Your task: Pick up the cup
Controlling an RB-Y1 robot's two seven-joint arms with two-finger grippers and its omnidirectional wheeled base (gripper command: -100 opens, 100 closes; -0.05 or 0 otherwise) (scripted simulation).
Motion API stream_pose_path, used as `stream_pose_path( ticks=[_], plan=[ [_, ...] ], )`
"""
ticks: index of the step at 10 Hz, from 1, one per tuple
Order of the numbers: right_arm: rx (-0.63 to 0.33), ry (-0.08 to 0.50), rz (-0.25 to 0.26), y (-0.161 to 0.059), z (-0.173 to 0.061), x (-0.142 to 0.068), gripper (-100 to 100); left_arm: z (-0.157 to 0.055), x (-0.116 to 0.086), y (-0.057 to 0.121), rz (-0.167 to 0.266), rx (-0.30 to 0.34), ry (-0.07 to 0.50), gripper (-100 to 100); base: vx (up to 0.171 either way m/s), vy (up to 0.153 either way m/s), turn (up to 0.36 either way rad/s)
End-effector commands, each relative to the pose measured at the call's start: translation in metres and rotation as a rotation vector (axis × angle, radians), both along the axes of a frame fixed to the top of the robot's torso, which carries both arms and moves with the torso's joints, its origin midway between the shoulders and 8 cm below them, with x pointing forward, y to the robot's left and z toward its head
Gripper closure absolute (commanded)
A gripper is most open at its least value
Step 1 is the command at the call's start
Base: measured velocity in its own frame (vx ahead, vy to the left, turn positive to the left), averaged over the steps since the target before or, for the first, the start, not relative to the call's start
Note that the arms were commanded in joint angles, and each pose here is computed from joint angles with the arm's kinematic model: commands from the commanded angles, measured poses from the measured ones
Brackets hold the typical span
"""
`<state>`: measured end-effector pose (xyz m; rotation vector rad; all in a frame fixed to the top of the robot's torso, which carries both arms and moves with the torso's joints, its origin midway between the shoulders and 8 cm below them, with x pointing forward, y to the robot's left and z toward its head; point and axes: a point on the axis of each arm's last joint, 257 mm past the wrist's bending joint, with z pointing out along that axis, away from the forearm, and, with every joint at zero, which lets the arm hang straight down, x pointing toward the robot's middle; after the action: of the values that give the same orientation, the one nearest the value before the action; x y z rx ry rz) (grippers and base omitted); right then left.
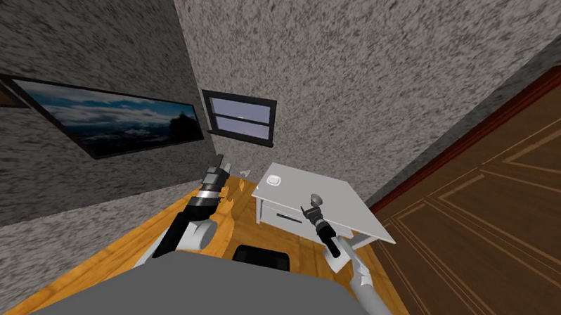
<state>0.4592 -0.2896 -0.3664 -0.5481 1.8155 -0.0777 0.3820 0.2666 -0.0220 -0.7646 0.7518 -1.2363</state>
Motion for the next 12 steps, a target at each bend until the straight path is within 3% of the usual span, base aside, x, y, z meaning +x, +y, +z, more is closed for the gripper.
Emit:
stream_pose_path(
  ticks=[1, 3, 4, 5, 6, 8, 9, 11, 12],
  plan=[
    [-0.097, 0.029, 0.007, -0.019, -0.016, -0.003, -100, 0.000, 0.000, 0.000, 0.000, 0.000, 0.000, 0, 0.040, 0.032, 0.055],
    [-0.250, 0.072, 0.022, -0.050, -0.037, -0.008, -100, 0.000, 0.000, 0.000, 0.000, 0.000, 0.000, 0, 0.072, 0.046, 0.107],
    [-0.256, 0.080, 0.019, -0.053, -0.041, -0.010, -100, 0.000, 0.000, 0.000, 0.000, 0.000, 0.000, 0, 0.053, 0.034, 0.008],
    [-0.331, 0.106, 0.025, -0.071, -0.052, -0.014, -100, 0.000, 0.000, 0.000, 0.000, 0.000, 0.000, 0, 0.057, 0.021, 0.047],
    [-0.331, 0.106, 0.025, -0.071, -0.052, -0.014, -100, 0.000, 0.000, 0.000, 0.000, 0.000, 0.000, 0, 0.038, 0.010, 0.033],
    [-0.469, 0.148, 0.041, -0.103, -0.066, -0.022, -100, 0.000, 0.000, 0.000, 0.000, 0.000, 0.000, 0, 0.044, 0.028, 0.078],
    [-0.472, 0.155, 0.038, -0.107, -0.069, -0.024, -100, 0.000, 0.000, 0.000, 0.000, 0.000, 0.000, 0, 0.047, 0.021, 0.021],
    [-0.599, 0.205, 0.051, -0.142, -0.082, -0.035, -100, 0.000, 0.000, 0.000, 0.000, 0.000, 0.000, 0, 0.046, 0.024, 0.051],
    [-0.599, 0.205, 0.051, -0.142, -0.082, -0.035, -100, 0.000, 0.000, 0.000, 0.000, 0.000, 0.000, 0, 0.043, 0.015, 0.034]
  ],
)
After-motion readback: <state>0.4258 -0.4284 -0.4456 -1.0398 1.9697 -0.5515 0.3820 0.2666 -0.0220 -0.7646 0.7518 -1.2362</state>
